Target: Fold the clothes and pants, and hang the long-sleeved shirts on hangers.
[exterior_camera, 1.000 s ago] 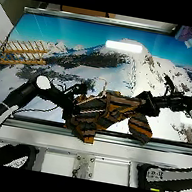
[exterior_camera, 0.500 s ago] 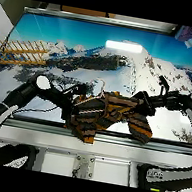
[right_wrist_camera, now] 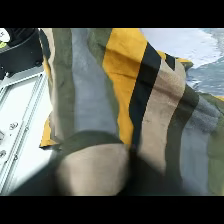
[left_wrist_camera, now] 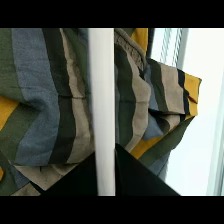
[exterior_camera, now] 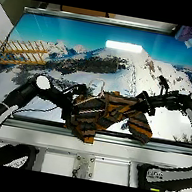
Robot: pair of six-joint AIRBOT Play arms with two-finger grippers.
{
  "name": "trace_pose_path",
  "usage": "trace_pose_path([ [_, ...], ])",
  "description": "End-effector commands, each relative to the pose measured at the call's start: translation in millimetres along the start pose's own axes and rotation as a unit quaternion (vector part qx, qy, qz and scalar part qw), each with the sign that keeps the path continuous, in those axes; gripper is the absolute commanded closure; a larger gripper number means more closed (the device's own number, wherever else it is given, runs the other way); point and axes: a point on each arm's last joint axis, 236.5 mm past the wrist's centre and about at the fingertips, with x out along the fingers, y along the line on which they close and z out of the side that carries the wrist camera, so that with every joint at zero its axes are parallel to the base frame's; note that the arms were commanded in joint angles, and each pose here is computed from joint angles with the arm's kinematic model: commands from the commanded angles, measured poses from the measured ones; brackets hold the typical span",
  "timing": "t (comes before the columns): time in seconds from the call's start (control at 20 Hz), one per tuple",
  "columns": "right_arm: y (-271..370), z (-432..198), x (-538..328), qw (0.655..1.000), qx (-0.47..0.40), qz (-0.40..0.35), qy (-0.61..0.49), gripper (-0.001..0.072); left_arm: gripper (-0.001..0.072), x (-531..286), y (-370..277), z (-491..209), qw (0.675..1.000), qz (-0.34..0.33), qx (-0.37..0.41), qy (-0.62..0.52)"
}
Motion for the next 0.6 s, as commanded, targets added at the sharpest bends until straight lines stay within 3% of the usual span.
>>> trace_pose_path([
  [0.0,-0.6,-0.3,0.3,1.0,0.002,-0.001,0.0,0.0692,0.0694,0.0,-0.1,0.9,1.0,0.0,0.0,-0.001],
  [0.55,-0.5,-0.6,0.5,1.0,0.012,-0.001,0.001,0.0696,0.0689,-0.1,0.6,-1.1,1.0,0.001,0.001,0.003],
])
